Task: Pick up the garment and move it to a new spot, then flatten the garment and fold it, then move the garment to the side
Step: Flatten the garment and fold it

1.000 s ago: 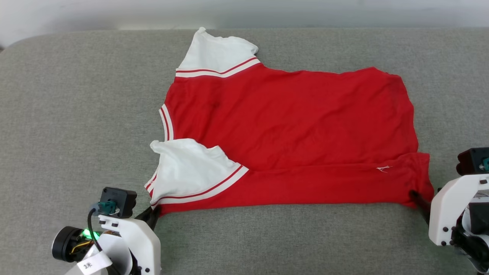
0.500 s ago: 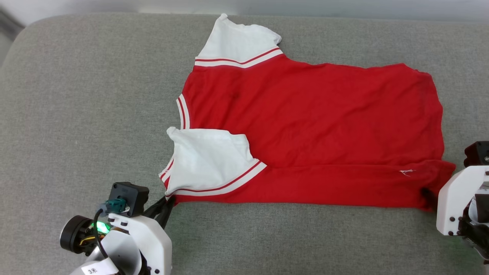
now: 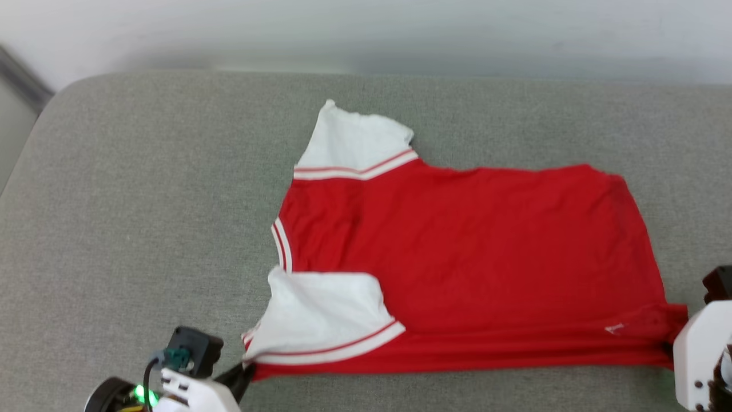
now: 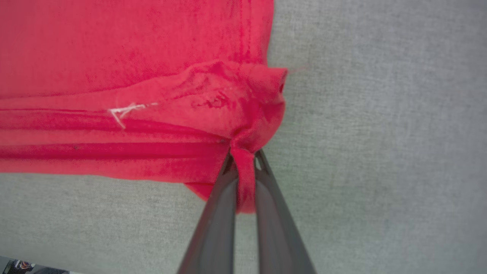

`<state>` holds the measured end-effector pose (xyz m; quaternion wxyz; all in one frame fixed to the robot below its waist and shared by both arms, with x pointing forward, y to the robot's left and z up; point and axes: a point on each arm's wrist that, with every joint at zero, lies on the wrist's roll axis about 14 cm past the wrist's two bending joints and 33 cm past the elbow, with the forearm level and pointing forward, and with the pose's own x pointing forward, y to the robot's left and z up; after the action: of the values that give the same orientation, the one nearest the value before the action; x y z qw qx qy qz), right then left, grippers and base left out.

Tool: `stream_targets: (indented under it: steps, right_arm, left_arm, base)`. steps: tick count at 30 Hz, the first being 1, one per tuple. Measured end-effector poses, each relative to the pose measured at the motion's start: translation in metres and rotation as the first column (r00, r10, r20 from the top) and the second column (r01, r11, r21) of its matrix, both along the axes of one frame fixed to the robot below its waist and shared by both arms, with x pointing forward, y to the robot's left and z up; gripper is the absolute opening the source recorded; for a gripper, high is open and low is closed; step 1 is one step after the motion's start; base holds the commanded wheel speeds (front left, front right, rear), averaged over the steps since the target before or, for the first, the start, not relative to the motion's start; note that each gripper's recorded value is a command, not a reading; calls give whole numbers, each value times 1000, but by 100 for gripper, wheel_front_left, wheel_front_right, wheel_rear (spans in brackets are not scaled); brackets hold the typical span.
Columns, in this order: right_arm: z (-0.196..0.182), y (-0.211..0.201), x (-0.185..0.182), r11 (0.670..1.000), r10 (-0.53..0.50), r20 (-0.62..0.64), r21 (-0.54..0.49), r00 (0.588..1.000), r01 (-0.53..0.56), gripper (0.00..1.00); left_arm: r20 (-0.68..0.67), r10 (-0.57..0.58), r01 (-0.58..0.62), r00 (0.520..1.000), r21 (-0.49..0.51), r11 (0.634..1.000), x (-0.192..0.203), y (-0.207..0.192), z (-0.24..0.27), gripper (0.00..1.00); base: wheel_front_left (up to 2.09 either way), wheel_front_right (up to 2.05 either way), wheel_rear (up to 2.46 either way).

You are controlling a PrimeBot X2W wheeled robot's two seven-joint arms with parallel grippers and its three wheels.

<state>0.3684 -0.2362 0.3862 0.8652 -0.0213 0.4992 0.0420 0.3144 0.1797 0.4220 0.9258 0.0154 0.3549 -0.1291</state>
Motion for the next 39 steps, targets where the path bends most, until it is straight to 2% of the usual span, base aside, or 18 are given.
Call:
stream_targets:
  steps: [8, 18, 19, 20, 21, 22, 27, 31, 34, 36, 39]
  right_arm:
    - [8, -11, -37, 999, -33, -16, -6, 999, 33, 0]
    - [-11, -11, -67, 998, -55, -69, -24, 996, 54, 0]
    - [-12, -10, -68, 998, -59, -65, -19, 996, 58, 0]
    - [-13, -10, -68, 998, -61, -61, -15, 996, 60, 5]
    - [-13, -10, -67, 998, -60, -57, -13, 997, 59, 82]
    - [-13, -9, -66, 998, -60, -51, -12, 997, 59, 100]
    - [-5, -9, -54, 999, -53, 16, -11, 998, 53, 100]
    - [22, -12, -30, 997, -71, 169, 9, 983, 70, 100]
    - [49, -10, -10, 997, -77, 312, 30, 947, 71, 100]
    - [63, -5, -2, 997, -74, 388, 47, 919, 61, 100]
    - [90, 1, 12, 997, -69, 514, 70, 855, 39, 100]
  left_arm:
    - [-83, -14, 11, 996, -33, 999, -40, -8, -10, 0]
    - [-126, -15, 6, 992, -77, 997, -51, -19, -32, 0]
    - [-129, -16, 7, 992, -76, 997, -51, -19, -33, 15]
    - [-128, -16, 7, 992, -73, 997, -51, -18, -34, 59]
    - [-127, -15, 6, 992, -69, 998, -51, -17, -35, 100]
    - [-126, -8, 0, 992, -63, 998, -51, -15, -37, 100]
    - [-58, 7, -11, 998, -65, 998, -39, -8, -29, 100]
    - [117, 29, -19, 993, -82, 996, -13, -4, 1, 100]
    - [247, 68, -37, 967, -130, 991, 5, -4, 26, 100]
    - [352, 89, -40, 932, -145, 989, 17, -2, 46, 100]
    - [484, 130, -44, 865, -184, 982, 30, -3, 72, 100]
  base:
    - [0, 0, 0]
    - [0, 0, 0]
    - [0, 0, 0]
    - [0, 0, 0]
    - [0, 0, 0]
    - [0, 0, 0]
    - [0, 0, 0]
    - [0, 0, 0]
    - [0, 0, 0]
    - [0, 0, 0]
    - [0, 0, 0]
